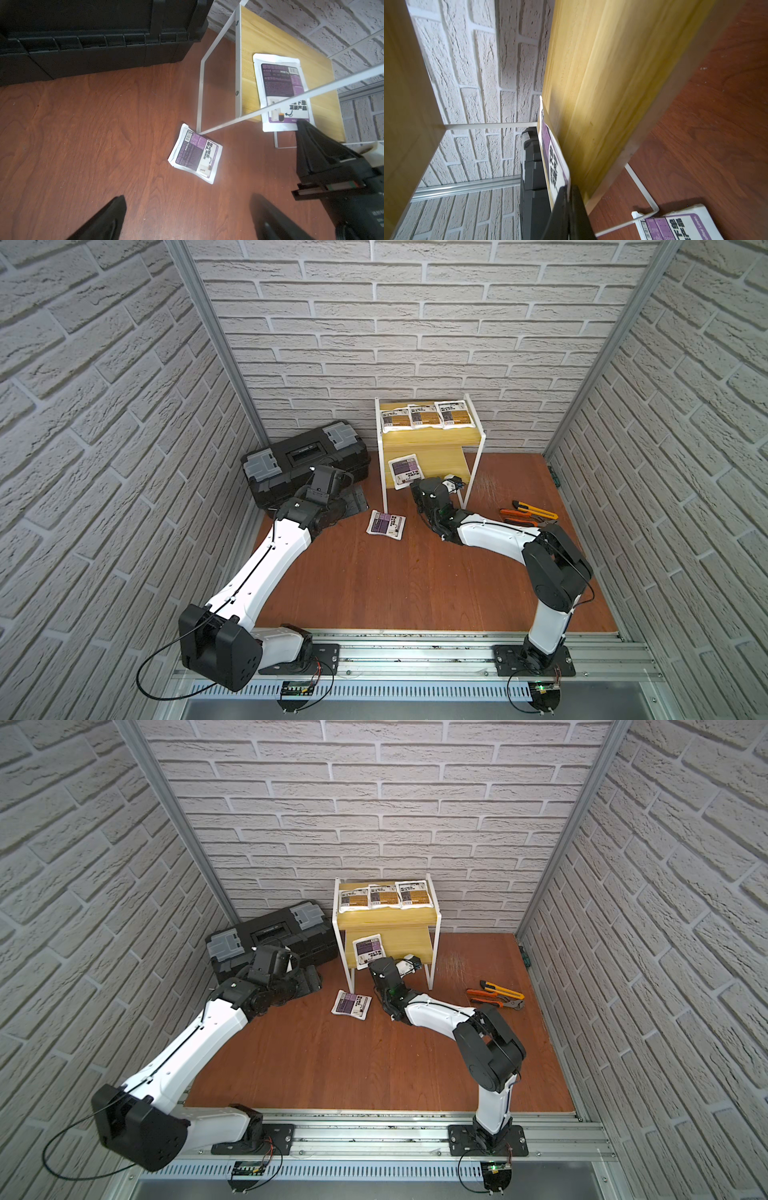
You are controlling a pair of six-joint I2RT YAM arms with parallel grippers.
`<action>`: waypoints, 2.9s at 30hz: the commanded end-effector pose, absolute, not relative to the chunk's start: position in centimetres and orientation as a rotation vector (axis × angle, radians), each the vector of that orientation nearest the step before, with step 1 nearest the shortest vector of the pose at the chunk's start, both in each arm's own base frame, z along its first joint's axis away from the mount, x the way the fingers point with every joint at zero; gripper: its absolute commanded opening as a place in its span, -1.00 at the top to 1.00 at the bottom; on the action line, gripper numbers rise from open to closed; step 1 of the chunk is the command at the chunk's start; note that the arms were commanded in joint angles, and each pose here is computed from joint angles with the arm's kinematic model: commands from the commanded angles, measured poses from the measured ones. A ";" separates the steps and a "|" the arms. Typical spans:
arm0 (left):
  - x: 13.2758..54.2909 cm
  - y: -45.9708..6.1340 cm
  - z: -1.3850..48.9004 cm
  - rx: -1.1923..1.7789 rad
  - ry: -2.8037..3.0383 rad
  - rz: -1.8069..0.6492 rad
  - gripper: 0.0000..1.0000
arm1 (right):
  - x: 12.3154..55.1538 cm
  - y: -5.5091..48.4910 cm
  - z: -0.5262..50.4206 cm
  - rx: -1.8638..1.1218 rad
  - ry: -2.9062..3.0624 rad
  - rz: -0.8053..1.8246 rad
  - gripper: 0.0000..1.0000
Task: Place the bagged coffee beans on the shelf by color
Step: Place the bagged coffee beans on the shelf, then pick up the bagged coffee beans at the center of the board.
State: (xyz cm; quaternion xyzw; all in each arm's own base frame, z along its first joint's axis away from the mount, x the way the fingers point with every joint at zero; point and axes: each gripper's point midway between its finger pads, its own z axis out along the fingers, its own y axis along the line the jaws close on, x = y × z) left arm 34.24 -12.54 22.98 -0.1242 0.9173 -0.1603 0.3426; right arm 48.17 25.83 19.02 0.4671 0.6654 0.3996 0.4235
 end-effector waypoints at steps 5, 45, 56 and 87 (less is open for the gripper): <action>34.4 -12.6 22.4 -0.327 2.385 -0.430 -0.97 | 49.9 26.6 19.9 1.222 1.603 1.013 0.95; 33.9 -11.9 22.7 -0.337 2.371 -0.402 -0.98 | 47.3 26.9 20.5 1.157 1.778 0.979 -0.23; 32.9 -10.6 21.6 -0.364 2.380 -0.336 -0.97 | 42.2 25.4 21.7 0.958 1.921 0.977 -0.24; 37.1 -12.6 7.0 -0.035 2.725 0.090 -0.97 | 29.1 21.7 13.0 0.262 2.470 0.789 -0.33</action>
